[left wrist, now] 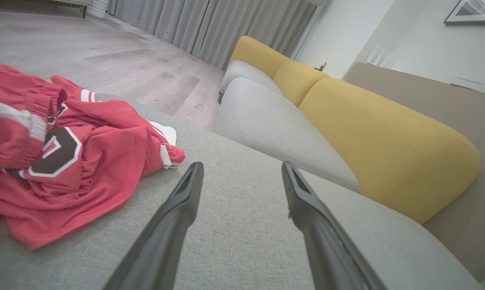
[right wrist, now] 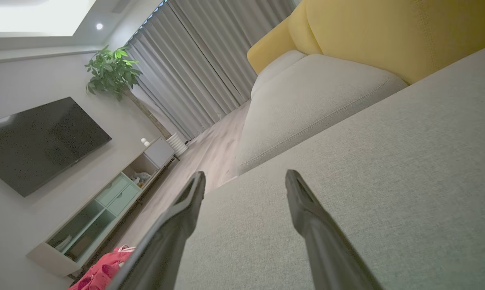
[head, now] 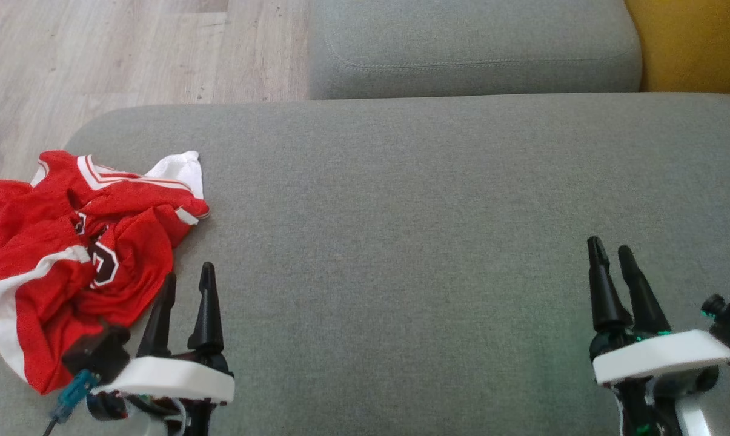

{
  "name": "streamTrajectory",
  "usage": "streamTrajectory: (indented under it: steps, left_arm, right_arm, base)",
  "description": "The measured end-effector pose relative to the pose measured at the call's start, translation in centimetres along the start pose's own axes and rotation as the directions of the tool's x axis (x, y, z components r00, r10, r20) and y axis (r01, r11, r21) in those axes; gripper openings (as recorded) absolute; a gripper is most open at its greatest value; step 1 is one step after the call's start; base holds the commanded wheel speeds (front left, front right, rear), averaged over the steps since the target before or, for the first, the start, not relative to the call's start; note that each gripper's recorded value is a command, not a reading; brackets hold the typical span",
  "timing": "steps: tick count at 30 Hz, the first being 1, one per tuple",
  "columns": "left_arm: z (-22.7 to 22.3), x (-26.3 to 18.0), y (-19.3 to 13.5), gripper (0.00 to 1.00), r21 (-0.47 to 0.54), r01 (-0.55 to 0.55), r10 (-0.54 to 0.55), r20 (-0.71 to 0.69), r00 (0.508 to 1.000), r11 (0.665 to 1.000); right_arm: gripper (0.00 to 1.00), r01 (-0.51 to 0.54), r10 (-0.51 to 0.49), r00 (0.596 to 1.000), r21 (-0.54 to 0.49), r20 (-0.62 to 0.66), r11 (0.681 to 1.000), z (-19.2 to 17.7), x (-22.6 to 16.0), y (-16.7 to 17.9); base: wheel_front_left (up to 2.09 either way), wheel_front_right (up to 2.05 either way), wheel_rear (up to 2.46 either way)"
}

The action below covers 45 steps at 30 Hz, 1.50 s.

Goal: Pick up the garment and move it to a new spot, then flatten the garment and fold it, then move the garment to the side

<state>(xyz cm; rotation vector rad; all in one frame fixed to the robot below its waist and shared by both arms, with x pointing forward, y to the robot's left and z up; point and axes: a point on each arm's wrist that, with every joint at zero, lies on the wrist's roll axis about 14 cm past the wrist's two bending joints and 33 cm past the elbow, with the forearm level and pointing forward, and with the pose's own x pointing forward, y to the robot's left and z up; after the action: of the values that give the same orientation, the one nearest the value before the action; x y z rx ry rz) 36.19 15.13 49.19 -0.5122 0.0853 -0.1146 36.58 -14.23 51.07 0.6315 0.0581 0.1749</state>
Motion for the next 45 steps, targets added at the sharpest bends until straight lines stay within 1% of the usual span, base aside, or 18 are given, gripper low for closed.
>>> streamTrajectory:
  steps: [9,19,27,34,45]
  left_arm:
    - [-0.6,-0.3,0.7,1.0,0.121,-0.022,0.023,-0.01,1.0,0.992]
    - [-1.3,-0.7,1.3,1.0,0.237,-0.037,0.043,-0.021,0.999,0.971]
    - [-1.7,-0.7,1.0,1.0,0.327,-0.014,0.023,-0.022,0.999,0.945]
    - [-1.9,-0.7,0.6,1.0,0.407,0.01,0.0,-0.026,1.0,0.913]
    - [-2.5,-1.0,1.2,1.0,0.486,-0.004,0.026,-0.039,0.999,0.874]
  right_arm:
    - [1.0,-0.015,0.012,1.0,-0.098,-0.029,0.995,-0.8,-0.5,0.4]
    - [1.0,-0.04,0.029,0.998,-0.198,-0.058,0.979,-1.2,-0.4,1.1]
    - [1.0,0.005,-0.023,0.998,-0.272,-0.065,0.962,-1.2,-1.2,-0.2]
    - [1.0,0.021,-0.039,0.998,-0.323,-0.051,0.946,-0.6,-1.2,-0.4]
    - [1.0,0.023,-0.052,0.996,-0.371,-0.069,0.928,-1.1,-1.9,-0.7]
  base:
    - [0.0,0.0,0.0]
    - [0.0,0.0,0.0]
    - [0.0,0.0,0.0]
    - [0.0,0.0,0.0]
    - [0.0,0.0,0.0]
